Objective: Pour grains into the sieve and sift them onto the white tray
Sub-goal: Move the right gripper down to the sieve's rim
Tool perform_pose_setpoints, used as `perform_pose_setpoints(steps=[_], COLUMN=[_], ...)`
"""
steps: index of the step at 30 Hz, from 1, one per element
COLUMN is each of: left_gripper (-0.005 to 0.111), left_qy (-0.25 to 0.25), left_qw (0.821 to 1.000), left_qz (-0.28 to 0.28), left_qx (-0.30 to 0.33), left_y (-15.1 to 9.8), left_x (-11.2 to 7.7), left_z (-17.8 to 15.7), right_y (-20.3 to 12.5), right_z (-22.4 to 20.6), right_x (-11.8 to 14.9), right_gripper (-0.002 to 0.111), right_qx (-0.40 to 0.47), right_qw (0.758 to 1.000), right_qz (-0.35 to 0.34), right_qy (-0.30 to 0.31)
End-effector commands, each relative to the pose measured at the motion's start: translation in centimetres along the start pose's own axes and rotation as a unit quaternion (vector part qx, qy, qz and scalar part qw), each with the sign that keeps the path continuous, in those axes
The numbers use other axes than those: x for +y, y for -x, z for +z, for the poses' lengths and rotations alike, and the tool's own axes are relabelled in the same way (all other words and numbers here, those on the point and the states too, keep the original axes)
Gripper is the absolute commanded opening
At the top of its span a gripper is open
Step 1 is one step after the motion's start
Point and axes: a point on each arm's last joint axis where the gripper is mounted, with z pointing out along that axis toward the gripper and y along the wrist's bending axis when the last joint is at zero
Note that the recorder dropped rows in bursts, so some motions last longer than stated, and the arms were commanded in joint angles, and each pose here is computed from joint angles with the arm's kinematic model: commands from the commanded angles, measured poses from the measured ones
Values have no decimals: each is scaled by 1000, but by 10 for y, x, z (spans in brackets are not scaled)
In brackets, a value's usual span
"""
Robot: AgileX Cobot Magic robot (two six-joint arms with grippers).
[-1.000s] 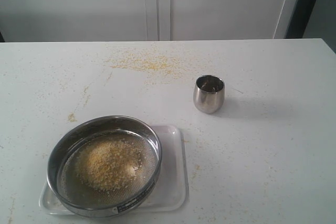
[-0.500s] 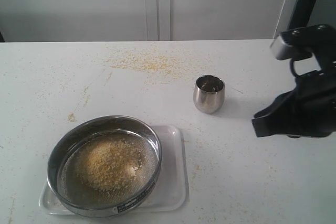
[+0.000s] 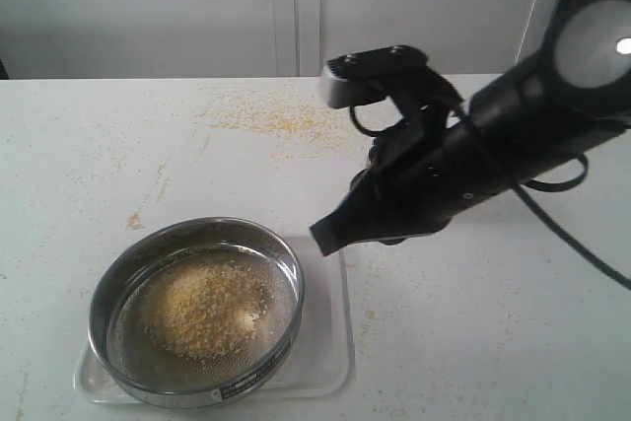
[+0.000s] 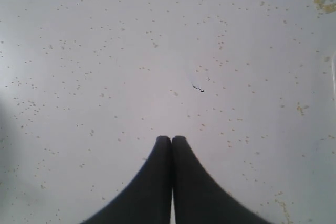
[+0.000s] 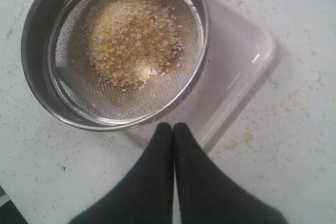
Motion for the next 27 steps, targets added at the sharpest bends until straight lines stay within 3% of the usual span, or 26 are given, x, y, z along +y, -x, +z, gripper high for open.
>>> perform_pose_setpoints(steps=[1, 15, 19, 24, 27], left_gripper=[0, 0, 0, 0, 0], left_qy=[3, 3, 3, 3, 3], left_qw=[1000, 1000, 1000, 1000, 1000], left_qz=[-2, -2, -2, -2, -2], left_qx=[4, 4, 4, 4, 4], left_y=[-3, -3, -3, -3, -3], left_x=[1, 1, 1, 1, 1], left_z=[-1, -1, -1, -1, -1], right_y=[17, 56, 62, 66, 66], right_z=[19, 59, 77, 98, 110], right_x=[15, 23, 15, 0, -9], right_gripper=[0, 1, 17, 49, 56], right_qx=[29, 111, 124, 135, 147], right_qw=[999, 990, 988, 987, 985], right_qz=[-24, -49, -43, -15, 3], right_qy=[-8, -76, -80, -88, -94])
